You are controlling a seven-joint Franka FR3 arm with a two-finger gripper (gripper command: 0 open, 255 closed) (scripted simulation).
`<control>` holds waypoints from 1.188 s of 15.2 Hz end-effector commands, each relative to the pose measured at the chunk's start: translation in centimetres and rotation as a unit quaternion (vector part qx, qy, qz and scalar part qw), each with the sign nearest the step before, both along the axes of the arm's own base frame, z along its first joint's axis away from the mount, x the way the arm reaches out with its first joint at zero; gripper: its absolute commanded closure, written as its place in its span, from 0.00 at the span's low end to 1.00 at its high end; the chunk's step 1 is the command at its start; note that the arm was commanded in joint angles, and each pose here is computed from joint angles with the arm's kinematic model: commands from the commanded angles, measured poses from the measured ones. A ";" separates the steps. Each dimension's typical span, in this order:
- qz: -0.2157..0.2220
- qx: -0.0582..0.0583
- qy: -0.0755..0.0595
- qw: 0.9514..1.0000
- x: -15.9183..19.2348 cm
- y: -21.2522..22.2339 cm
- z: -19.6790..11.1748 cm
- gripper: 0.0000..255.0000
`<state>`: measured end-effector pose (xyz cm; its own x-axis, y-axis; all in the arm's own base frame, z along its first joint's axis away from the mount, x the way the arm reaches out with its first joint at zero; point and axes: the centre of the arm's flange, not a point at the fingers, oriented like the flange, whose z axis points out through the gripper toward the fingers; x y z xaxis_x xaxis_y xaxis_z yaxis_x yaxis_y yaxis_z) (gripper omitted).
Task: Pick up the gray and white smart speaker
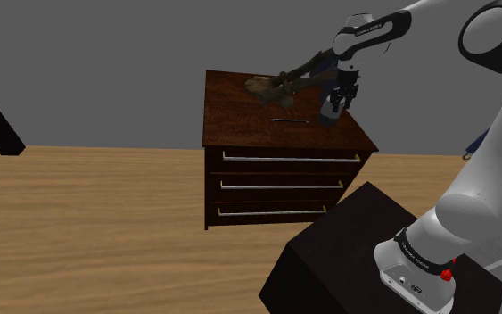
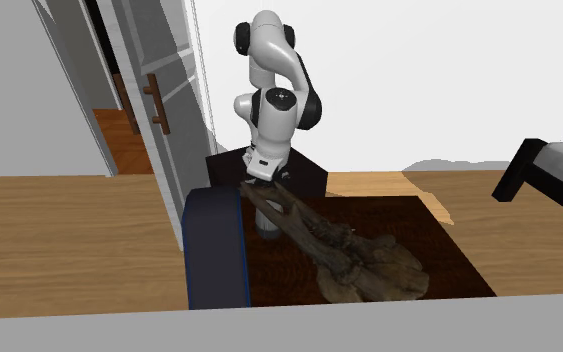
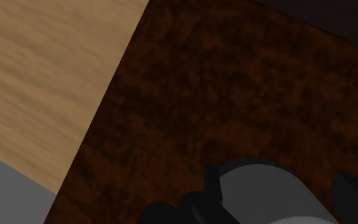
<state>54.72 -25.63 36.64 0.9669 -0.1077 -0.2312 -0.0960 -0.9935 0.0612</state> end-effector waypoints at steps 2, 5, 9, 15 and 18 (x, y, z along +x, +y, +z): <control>0.000 0.000 0.002 1.000 0.0 0.1 -0.3 1.00; 0.000 0.000 0.002 1.000 0.1 0.0 0.4 1.00; 0.000 0.000 0.002 1.000 0.1 0.0 2.5 1.00; 0.000 0.000 0.002 1.000 0.1 0.0 5.7 1.00; 0.000 0.000 0.002 1.000 0.1 0.0 7.3 1.00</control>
